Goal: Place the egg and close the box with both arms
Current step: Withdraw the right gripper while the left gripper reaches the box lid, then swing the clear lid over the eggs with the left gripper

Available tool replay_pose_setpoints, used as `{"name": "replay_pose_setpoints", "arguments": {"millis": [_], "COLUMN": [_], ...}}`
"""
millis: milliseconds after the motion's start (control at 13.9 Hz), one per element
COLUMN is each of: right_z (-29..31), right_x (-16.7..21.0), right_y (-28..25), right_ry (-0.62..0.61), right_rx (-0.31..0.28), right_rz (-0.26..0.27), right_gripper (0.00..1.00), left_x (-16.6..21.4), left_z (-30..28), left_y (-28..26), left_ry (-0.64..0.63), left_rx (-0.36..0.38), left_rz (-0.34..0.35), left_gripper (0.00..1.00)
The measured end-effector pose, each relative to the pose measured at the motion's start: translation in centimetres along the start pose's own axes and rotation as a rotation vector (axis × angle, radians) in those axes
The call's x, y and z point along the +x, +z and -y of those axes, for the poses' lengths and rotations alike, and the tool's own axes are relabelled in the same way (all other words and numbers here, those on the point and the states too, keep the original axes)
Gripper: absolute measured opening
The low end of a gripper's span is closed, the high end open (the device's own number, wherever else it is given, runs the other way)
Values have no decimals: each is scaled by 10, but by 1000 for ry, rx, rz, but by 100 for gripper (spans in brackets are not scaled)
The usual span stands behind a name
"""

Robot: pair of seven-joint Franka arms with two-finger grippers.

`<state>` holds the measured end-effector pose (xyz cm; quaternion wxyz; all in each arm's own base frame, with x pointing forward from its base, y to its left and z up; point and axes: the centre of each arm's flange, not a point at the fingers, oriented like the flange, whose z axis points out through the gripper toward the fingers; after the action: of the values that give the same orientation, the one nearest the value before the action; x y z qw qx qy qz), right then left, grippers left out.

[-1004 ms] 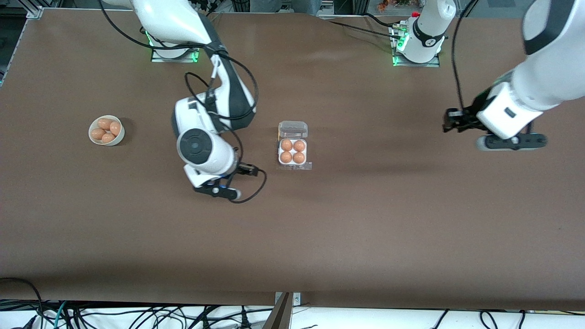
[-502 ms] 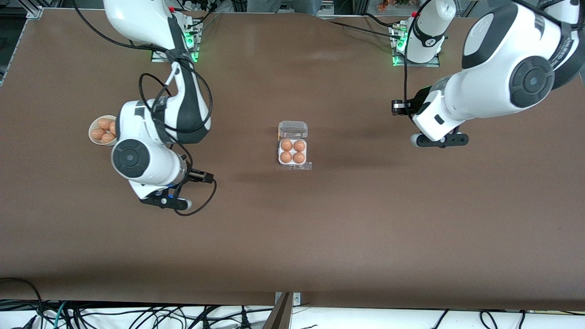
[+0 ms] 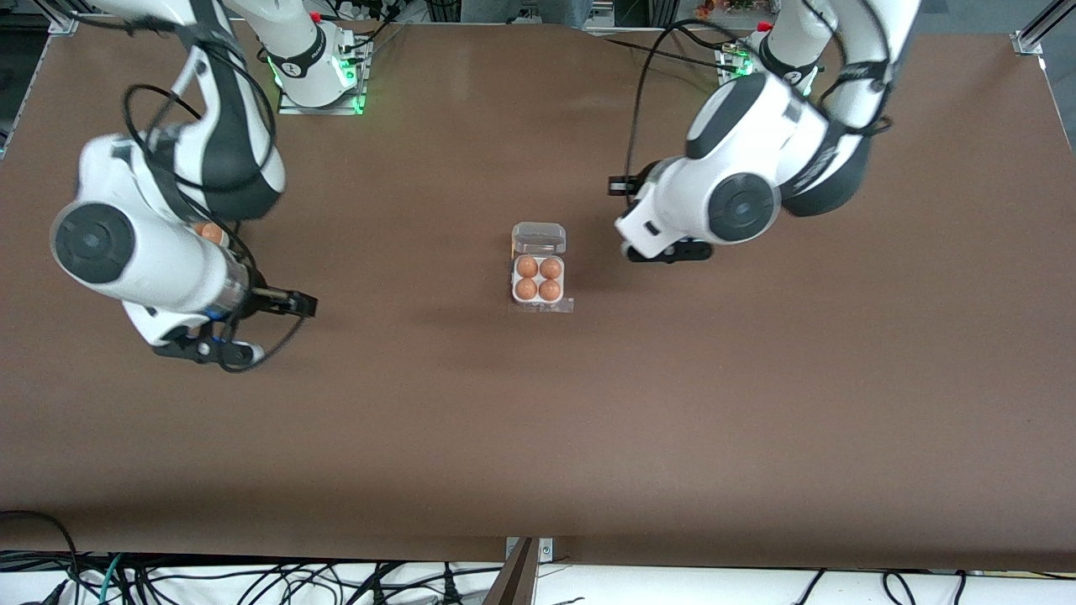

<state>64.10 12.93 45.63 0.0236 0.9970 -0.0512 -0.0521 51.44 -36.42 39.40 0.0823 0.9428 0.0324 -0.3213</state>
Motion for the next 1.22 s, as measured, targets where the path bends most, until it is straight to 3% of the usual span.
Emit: {"name": "replay_pose_setpoints", "arguments": {"millis": [359,645,1219], "right_z": [-92,-138,-153], "right_x": [-37,-82,-87], "right_y": [-77,-130,-122], "right_ry": [-3,12,-54], "right_rx": [44,64,59], "right_rz": [-86,-104,-117], "right_gripper": [100,100,100], "left_x": [28,35,53], "left_z": [-53,-73,-92], "left_y": [90,136,160], "left_ry": [-26,-28,-58], "left_rx": [23,53,4], "left_rz": [23,29,-64], "left_gripper": [5,6,6]}}
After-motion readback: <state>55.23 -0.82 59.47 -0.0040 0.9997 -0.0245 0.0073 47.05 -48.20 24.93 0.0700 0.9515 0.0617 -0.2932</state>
